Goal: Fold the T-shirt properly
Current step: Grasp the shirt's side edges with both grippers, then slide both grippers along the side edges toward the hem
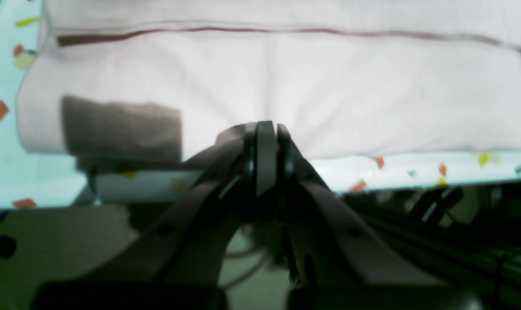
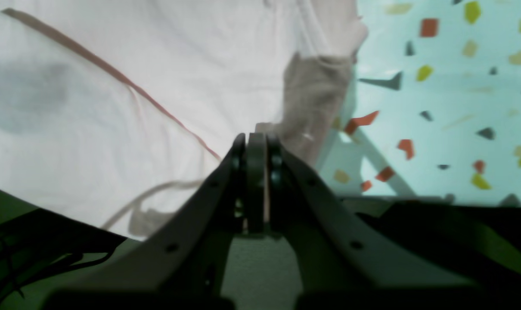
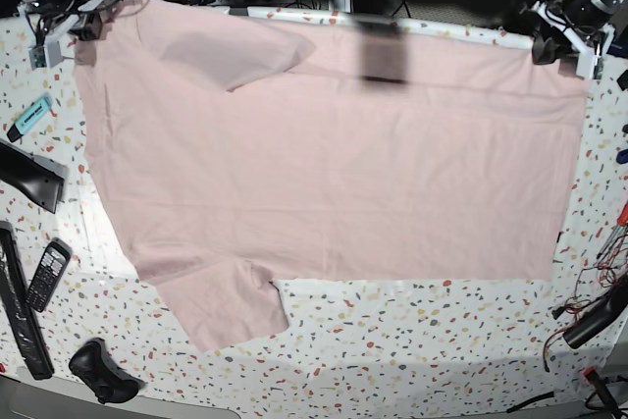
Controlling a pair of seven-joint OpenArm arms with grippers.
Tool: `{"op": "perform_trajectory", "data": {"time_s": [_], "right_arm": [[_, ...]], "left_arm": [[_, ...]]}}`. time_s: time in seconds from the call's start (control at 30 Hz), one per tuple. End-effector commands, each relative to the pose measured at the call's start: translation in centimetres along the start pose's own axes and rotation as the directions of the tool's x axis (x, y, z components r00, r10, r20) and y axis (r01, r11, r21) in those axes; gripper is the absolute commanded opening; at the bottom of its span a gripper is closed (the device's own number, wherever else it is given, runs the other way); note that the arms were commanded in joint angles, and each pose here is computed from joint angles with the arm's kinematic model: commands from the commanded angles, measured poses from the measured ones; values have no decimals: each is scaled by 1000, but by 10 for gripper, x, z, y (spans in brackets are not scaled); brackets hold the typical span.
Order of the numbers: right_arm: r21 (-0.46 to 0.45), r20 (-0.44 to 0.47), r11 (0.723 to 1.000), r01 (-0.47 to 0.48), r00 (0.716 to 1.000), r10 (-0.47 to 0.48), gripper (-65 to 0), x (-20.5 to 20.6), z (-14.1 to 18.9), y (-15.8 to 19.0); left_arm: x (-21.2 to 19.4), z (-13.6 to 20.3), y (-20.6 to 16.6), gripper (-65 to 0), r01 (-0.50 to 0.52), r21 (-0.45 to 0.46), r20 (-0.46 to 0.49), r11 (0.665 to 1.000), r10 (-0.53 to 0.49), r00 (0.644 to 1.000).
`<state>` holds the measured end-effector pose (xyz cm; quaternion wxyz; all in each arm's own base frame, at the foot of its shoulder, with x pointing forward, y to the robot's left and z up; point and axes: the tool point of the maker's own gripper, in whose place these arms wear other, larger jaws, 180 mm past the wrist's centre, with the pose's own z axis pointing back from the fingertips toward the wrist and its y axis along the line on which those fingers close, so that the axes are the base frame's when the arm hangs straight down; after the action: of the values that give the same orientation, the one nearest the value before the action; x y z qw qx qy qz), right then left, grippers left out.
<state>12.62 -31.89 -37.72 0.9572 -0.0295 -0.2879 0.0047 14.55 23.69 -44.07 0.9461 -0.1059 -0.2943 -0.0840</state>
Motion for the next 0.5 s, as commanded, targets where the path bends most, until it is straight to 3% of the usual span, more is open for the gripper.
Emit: {"op": "perform_trajectory", "data": {"time_s": [0.0, 0.13, 0.23, 0.27, 0.37, 0.4, 0.47], "right_arm": [[0, 57, 1000, -24, 998, 24, -650, 19, 5, -3], [34, 133, 999, -28, 991, 23, -650, 48, 7, -3], [28, 167, 999, -36, 985, 31, -650, 70, 5, -6], [25, 182, 999, -34, 983, 29, -623, 78, 4, -6], [21, 249, 999, -32, 968, 25, -489, 107, 2, -7], [20, 276, 999, -30, 961, 23, -476, 118, 2, -7], [23, 328, 1000, -21, 945, 13, -475, 138, 3, -8]], "left_arm": [[-28, 5, -3, -650, 48, -1, -140, 999, -48, 989], [29, 12, -3, -650, 152, 15, 2, 988, -152, 988], [75, 13, 15, -650, 184, 89, 84, 979, -192, 978], [89, 14, 22, -643, 189, 113, 103, 976, -200, 974], [132, 17, 38, -435, 193, 181, 174, 964, -225, 959], [148, 19, 43, -400, 190, 202, 203, 961, -231, 951], [177, 20, 50, -394, 185, 226, 260, 956, -242, 935]]}}
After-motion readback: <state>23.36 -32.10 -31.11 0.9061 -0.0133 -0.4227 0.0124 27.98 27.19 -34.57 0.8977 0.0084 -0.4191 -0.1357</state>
